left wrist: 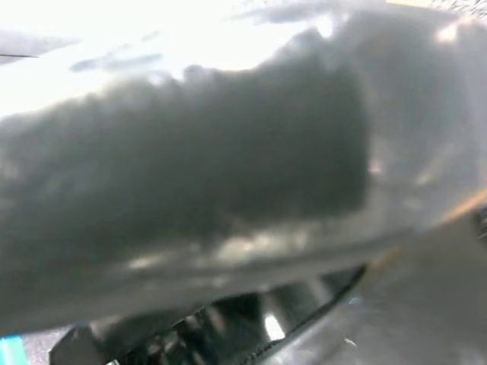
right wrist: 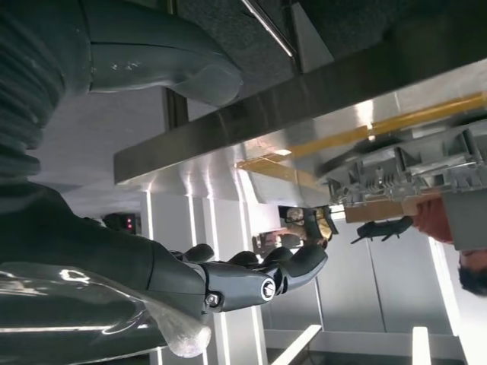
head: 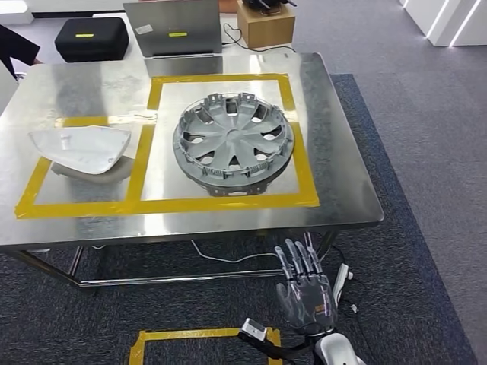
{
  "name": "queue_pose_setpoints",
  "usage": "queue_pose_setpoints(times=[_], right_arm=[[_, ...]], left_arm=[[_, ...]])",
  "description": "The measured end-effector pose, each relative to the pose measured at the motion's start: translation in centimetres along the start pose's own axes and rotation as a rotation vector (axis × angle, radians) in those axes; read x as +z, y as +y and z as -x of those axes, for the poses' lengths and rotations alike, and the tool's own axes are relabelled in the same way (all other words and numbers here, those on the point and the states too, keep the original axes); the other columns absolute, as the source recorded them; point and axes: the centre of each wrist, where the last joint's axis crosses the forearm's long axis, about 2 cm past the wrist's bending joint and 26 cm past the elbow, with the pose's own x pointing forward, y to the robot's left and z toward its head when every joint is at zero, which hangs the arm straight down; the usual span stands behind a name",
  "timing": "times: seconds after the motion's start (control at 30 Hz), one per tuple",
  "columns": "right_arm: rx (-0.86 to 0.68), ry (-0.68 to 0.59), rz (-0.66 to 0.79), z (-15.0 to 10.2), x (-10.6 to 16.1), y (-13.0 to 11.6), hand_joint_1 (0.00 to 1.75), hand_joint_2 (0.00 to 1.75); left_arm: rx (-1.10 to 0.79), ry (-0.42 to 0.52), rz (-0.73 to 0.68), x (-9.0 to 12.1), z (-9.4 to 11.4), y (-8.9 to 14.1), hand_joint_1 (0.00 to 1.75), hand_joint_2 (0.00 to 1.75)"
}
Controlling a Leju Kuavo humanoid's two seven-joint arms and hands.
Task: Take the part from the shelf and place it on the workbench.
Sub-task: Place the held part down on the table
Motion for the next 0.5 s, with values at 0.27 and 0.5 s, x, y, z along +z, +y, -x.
queue_pose_setpoints(times=[0.27,0.5], right_arm=[[-0.113,0.155,-0.101,2.0,3.4,1.3,0.0,1.75],[-0.162,0.323,-0.205,4.7,5.5,4.3,0.0,1.75]], left_arm=[[0.079,-0.003,-0.023,0.0,0.0,-0.1,0.0,0.0],[0.118,-0.008,-0.038,0.0,-0.1,-0.1,0.0,0.0]])
